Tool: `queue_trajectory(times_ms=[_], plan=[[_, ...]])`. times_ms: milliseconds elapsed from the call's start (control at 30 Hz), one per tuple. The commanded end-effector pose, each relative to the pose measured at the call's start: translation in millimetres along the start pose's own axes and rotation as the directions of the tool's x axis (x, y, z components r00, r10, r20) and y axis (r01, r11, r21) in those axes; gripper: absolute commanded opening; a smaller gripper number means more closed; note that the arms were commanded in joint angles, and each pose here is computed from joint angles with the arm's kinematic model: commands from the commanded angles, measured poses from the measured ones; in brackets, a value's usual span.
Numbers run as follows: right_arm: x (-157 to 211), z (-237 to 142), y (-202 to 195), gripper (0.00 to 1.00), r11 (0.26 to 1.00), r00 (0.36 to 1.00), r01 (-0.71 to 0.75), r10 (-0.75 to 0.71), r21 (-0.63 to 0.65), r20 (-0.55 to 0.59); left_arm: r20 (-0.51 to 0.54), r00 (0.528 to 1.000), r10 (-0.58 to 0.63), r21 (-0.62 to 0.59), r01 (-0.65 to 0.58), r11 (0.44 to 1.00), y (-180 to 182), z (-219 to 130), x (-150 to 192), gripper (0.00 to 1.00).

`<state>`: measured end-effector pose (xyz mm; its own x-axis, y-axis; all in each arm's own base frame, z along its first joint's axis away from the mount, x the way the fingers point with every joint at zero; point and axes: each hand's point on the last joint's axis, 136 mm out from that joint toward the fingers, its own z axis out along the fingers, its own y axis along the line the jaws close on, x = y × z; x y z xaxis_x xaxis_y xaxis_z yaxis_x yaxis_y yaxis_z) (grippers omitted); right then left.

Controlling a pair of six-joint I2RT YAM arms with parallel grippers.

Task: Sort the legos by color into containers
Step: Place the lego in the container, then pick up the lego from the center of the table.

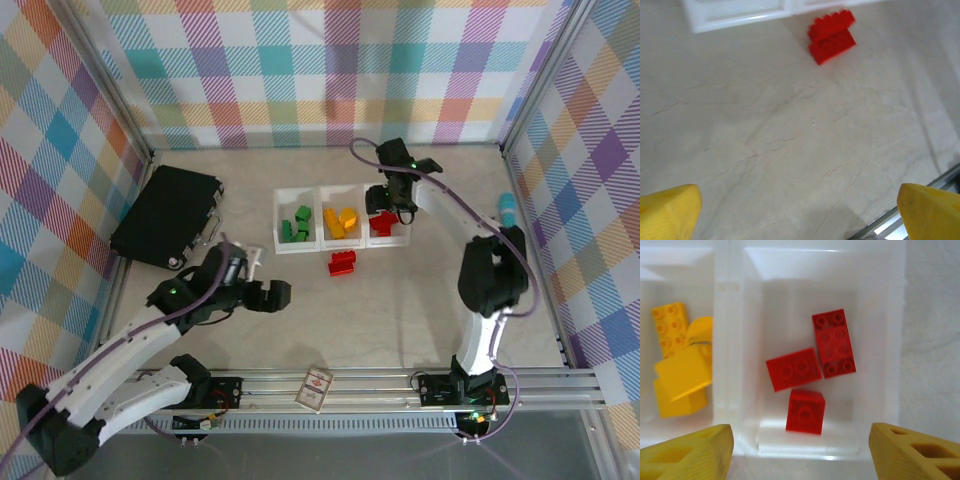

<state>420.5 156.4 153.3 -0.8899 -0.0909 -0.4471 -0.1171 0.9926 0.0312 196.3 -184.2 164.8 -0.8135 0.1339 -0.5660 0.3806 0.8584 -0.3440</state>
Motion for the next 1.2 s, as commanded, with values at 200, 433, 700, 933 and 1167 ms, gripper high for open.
queue_trajectory(times_ms=[200, 433, 700, 933, 1167], plan=[[44, -18, -8, 0.73, 0.993, 0.997, -0.074, 0.075, -0.091, 0.003, -0.075, 0.837, 0.542, 0.106, -0.534, 0.839, -60, 66, -24, 1.00], [74, -18, -20, 0.73, 0.984, 0.992, -0.128, 0.129, -0.126, 0.001, -0.272, 0.698, 0.662, 0.184, -0.638, 0.748, -61, 122, -19, 0.97], [87, -26, -33, 0.73, 0.976, 0.987, -0.157, 0.161, -0.152, 0.010, -0.373, 0.672, 0.640, 0.184, -0.622, 0.761, -45, 169, -29, 0.95], [94, -27, -42, 0.73, 0.969, 0.980, -0.194, 0.200, -0.150, 0.023, -0.413, 0.688, 0.596, 0.164, -0.588, 0.792, -44, 186, -38, 0.95], [98, -29, -44, 0.74, 0.967, 0.979, -0.199, 0.204, -0.158, 0.020, -0.446, 0.696, 0.562, 0.143, -0.565, 0.813, -31, 199, -36, 0.95]])
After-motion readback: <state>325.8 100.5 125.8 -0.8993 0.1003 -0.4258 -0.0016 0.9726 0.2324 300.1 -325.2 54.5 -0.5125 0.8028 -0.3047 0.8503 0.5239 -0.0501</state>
